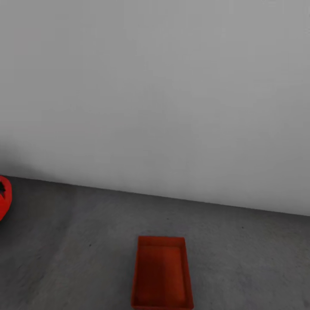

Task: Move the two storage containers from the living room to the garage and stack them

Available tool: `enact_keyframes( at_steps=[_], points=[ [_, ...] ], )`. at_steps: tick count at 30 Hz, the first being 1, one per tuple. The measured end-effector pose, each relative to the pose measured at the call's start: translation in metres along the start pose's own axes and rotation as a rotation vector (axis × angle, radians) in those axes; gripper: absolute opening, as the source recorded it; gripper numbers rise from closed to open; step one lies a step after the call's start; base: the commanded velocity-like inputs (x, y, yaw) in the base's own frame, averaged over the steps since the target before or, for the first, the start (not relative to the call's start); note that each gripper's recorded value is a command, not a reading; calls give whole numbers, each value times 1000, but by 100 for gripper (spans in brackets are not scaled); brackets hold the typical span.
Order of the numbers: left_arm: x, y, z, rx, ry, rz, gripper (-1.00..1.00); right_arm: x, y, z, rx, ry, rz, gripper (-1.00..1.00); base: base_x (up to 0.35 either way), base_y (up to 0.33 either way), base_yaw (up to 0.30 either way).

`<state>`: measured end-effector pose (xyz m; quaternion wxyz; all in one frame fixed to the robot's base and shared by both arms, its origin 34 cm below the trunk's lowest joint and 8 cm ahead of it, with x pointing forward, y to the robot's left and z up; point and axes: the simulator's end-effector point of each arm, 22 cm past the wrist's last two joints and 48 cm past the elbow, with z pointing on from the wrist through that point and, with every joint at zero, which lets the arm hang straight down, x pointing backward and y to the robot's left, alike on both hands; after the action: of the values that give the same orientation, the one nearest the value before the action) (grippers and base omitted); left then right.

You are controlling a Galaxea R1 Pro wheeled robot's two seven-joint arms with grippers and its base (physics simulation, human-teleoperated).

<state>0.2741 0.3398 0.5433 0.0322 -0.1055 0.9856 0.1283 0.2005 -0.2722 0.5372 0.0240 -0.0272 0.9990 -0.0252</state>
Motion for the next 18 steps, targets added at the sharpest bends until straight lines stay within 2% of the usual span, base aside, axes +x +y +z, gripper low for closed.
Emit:
enact_keyframes(
  at_steps=[18],
  points=[
    [-11, -1, -4, 6, -27, -7, 100, -12, -3, -1, 5, -32, 4, 100, 0, 0, 0]
  ],
)
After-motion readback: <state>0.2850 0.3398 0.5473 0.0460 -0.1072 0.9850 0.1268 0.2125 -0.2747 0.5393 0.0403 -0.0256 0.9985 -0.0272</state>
